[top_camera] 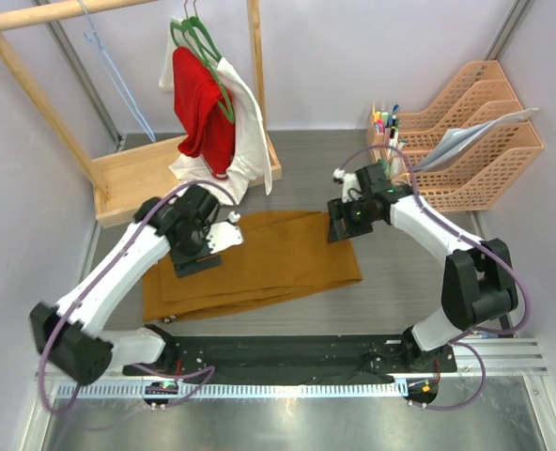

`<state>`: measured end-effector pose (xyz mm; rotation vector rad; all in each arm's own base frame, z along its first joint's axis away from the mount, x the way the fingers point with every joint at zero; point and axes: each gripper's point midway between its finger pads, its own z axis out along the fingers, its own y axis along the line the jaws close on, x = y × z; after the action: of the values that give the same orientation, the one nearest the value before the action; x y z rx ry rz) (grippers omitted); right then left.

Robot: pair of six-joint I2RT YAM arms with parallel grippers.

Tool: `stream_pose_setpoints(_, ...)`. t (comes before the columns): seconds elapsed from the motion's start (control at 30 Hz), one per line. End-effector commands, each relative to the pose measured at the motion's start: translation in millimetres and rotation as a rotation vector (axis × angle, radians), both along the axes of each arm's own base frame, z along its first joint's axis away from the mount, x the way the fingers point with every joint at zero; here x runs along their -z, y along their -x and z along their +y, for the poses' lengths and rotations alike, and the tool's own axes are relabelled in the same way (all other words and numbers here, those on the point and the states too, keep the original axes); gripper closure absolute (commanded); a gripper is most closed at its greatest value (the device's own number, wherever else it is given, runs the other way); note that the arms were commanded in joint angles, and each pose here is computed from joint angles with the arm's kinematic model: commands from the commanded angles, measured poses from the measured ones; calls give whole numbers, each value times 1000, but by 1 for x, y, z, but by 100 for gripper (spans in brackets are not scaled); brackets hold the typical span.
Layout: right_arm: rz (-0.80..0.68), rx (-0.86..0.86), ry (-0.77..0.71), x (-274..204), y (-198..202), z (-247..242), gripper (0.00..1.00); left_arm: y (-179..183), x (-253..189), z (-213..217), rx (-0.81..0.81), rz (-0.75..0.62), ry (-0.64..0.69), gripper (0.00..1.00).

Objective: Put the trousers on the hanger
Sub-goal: Fold the trousers

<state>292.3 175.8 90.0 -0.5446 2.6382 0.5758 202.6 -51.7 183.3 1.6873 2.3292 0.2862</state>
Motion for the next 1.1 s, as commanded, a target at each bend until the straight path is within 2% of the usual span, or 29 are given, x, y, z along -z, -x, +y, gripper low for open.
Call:
stream_pose_setpoints(0.0,35,116,10,4,-5,-41,37,-6,40,-45,-71,158,156,29)
stream_pose_setpoints(0.1,43,153,67,16,-9,-55,31,-15,67,-62,-56,210,190,31)
stream_pose_setpoints(0.27,119,195,100,54,-19,-68,30,-9,133,-41,-7,310,26,33)
stream_pose_setpoints(0.3,125,193,81,57,-23,-66,31,-15,141,-36,0,287,-17,34)
stream_pose_setpoints(0.33,144,201,76,64,-29,-67,36,-8,155,-24,19,324,-85,35)
stream_pose_setpoints(0.4,128,197,41,58,-41,-62,41,-6,167,-15,37,332,-131,37)
stream_pose_setpoints(0.47,78,184,-10,42,-54,-55,43,-8,170,-13,68,323,-144,37)
stream_pose_setpoints(0.57,-8,183,-117,2,-73,-38,51,-10,166,-16,82,319,-126,37)
stream_pose_setpoints(0.6,-27,170,-167,-12,-78,-30,54,-13,163,-19,81,315,-117,37)
stream_pose_setpoints(0.63,-38,167,-200,-18,-81,-24,62,-14,162,-20,81,315,-117,37)
stream_pose_setpoints(0.73,-36,171,-265,-26,-90,-9,71,-15,160,-20,84,309,-119,37)
stream_pose_setpoints(0.77,-16,170,-267,-19,-92,-5,74,-15,159,-19,84,310,-120,37)
stream_pose_setpoints(0.9,50,176,-251,17,-98,6,77,-13,158,-20,71,309,-112,35)
stream_pose_setpoints(1.07,73,219,-126,70,-109,-13,77,-19,148,-26,37,271,-56,32)
